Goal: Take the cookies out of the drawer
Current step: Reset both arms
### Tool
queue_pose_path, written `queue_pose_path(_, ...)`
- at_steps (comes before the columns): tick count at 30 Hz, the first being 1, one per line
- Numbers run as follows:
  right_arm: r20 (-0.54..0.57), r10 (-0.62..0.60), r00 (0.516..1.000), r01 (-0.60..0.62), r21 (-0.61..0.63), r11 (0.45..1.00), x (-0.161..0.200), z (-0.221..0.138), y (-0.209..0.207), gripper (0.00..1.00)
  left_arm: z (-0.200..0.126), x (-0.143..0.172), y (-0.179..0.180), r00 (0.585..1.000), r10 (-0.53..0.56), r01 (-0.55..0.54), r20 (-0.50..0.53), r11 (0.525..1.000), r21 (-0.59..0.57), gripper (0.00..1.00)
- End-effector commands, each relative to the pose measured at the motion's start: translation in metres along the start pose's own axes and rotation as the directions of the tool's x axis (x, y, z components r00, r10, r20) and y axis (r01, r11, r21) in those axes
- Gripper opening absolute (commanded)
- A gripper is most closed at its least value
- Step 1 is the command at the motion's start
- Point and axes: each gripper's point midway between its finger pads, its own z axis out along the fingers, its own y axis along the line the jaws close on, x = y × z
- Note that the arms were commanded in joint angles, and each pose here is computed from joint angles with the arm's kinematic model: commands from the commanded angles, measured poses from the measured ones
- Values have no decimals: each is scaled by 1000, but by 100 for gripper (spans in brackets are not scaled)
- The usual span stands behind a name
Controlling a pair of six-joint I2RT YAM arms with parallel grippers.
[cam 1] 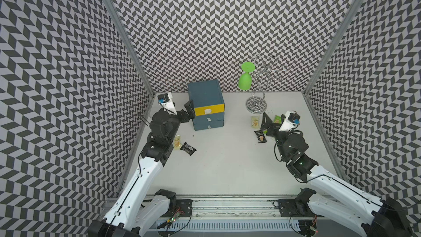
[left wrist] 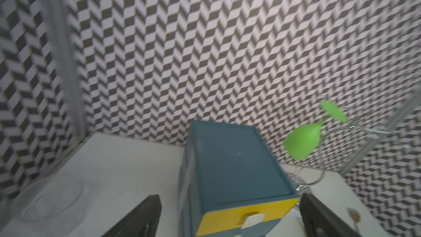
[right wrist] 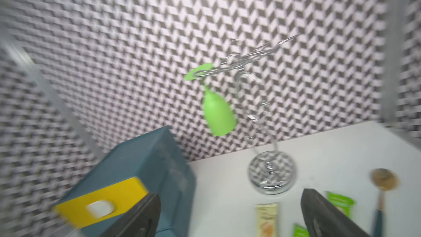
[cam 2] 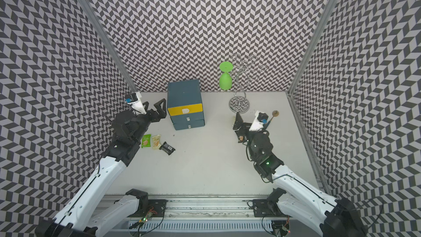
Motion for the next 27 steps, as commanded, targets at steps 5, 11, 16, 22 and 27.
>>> queue_pose_path(5, -2, -204, 979, 199, 235, 952, 7, 24, -88, 100, -12, 21, 79, 973, 142, -76, 180, 940, -332, 100)
queue_pose_path(11, -74, -191, 979, 203, 227, 952, 45, 40, -124, 100, 2, 73, 101, 962, 246, -193, 119, 919, -343, 100)
queue_pose_path(16, -23, -266, 964, 265, 206, 942, 63, 34, -129, 100, 15, 114, 115, 966, 246, -207, 81, 921, -330, 100)
queue_pose_path(22, 31, -271, 962, 258, 217, 941, 87, 23, -142, 100, 29, 127, 106, 943, 312, -276, 113, 927, -255, 100)
queue_pose_path(27, -70, -250, 966, 259, 199, 945, 100, 43, -146, 100, 34, 136, 126, 966, 243, -215, 85, 944, -252, 100)
